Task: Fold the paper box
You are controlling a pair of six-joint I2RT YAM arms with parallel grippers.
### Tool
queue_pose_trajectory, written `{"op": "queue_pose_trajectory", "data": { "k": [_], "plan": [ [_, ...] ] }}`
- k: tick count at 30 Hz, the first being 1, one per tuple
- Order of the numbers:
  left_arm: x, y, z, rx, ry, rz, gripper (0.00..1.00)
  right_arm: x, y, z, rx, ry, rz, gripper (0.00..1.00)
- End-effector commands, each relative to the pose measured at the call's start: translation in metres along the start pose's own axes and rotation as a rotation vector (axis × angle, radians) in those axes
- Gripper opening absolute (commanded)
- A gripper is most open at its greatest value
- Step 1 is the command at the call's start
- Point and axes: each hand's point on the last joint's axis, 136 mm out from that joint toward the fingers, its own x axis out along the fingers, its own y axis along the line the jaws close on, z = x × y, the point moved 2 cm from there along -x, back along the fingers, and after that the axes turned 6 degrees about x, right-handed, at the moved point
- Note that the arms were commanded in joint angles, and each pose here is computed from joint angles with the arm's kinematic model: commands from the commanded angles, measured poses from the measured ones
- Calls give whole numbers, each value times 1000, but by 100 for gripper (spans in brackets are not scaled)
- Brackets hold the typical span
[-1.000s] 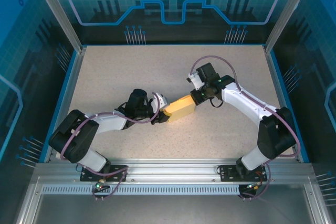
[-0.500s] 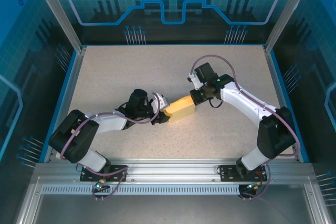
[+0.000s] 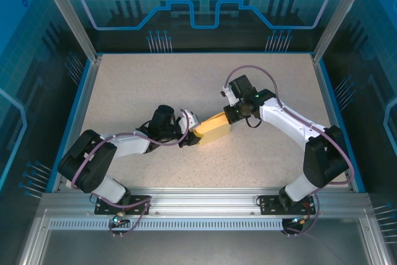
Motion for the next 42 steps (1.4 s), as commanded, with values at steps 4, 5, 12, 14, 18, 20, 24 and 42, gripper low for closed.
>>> {"op": "queue_pose_trajectory", "data": {
  "k": [4, 5, 12, 14, 18, 20, 24, 42],
  "plan": [
    [2, 2, 2, 14, 13, 4, 43, 5, -4, -24, -48, 63, -44, 6],
    [2, 2, 2, 14, 14, 3, 43, 5, -5, -24, -60, 59, -48, 6],
    [2, 2, 1, 10, 16, 6, 43, 4, -7, -27, -114, 52, -59, 6],
    [2, 1, 1, 11, 15, 4, 43, 5, -9, -28, -120, 53, -68, 6],
    [2, 2, 2, 12, 13, 8, 43, 7, -8, -30, -116, 53, -60, 6],
    [2, 2, 2, 11, 14, 8, 43, 9, -5, -31, -114, 51, -53, 6],
    [2, 2, 2, 12, 14, 9, 43, 12, -3, -37, -111, 42, -51, 5],
    [-4, 1, 12, 5, -22, 17, 56, 0, -1, -30, -50, -22, -37, 4]
  ]
}}
